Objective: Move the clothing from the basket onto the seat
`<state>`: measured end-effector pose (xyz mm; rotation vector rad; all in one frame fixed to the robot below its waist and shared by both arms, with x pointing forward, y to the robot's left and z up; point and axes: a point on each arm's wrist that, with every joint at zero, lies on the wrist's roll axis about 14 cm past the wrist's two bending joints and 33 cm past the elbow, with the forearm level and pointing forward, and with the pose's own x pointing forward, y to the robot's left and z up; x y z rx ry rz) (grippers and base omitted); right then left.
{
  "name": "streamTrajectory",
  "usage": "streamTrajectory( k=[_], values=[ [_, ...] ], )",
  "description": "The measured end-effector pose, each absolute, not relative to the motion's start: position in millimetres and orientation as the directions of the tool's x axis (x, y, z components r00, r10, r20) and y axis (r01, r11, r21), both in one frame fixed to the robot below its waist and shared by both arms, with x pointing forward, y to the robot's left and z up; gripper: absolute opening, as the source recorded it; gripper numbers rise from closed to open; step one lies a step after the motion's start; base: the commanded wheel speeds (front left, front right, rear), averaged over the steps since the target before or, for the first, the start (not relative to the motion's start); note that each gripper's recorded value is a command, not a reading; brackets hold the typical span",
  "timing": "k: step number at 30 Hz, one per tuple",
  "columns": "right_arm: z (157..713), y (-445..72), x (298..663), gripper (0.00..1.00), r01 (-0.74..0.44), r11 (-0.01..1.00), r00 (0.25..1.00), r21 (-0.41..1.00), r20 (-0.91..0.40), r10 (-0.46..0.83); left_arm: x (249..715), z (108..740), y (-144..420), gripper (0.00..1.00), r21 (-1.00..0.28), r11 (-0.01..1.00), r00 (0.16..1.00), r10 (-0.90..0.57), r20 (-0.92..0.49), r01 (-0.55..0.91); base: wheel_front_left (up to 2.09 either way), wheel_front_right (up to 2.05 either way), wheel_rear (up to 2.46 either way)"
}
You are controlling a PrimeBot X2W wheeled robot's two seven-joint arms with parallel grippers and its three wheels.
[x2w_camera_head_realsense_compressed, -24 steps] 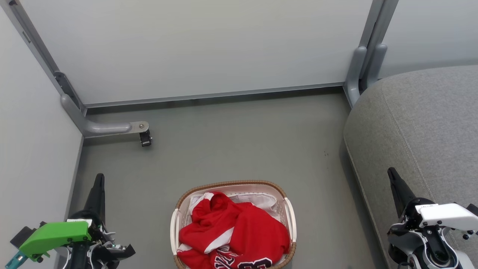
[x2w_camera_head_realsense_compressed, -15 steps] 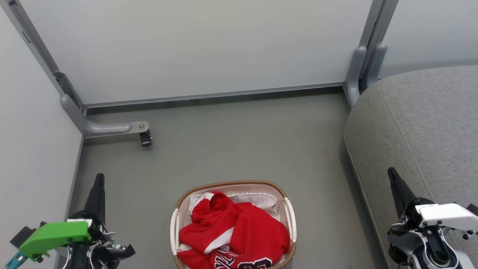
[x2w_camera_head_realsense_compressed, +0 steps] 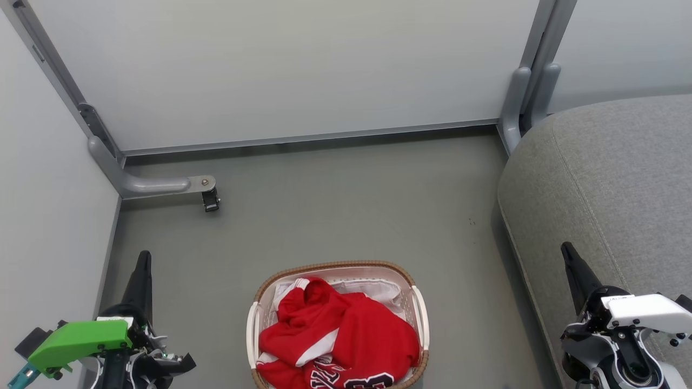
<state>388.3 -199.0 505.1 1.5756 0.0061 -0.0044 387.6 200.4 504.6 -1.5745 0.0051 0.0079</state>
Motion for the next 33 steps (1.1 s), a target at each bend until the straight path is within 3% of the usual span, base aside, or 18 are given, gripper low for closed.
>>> streamTrajectory(
  k=[3,4,11,19,26,33],
  values=[
    [505.1,-199.0,388.3,0.0,0.007,-0.005,1.0,1.0,-0.007,0.001,387.6,504.6,200.4,0.0,-1.0,-0.004,1.0,0.002,-0.008,-0.008,0.0,0.0,0.0],
    [505.1,-199.0,388.3,1.0,0.007,-0.005,1.0,1.0,-0.007,0.001,387.6,504.5,200.4,1.0,-1.0,-0.004,1.0,0.002,-0.009,-0.009,0.0,0.0,0.0],
    [474.1,-194.7,374.3,1.0,0.098,-0.024,0.995,0.995,-0.098,-0.001,372.9,472.3,197.3,1.0,-0.994,-0.016,0.995,0.003,-0.104,-0.104,0.0,0.0,0.0],
    [474.9,-191.8,374.4,1.0,0.097,-0.005,0.995,0.995,-0.097,-0.013,373.5,478.0,190.2,1.0,-0.996,0.008,0.996,0.003,-0.087,-0.087,0.0,0.0,0.0],
    [473.9,-192.8,372.9,1.0,0.102,0.052,0.994,0.993,-0.1,-0.031,372.8,481.3,187.1,1.0,-0.993,0.086,0.997,0.006,-0.077,-0.077,0.0,0.0,0.0],
    [480.1,-192.1,374.4,1.0,0.086,0.18,0.996,0.98,-0.081,-0.036,373.6,488.6,181.5,1.0,-0.968,0.242,0.998,-0.003,-0.061,-0.058,0.0,0.0,0.0]
  ],
)
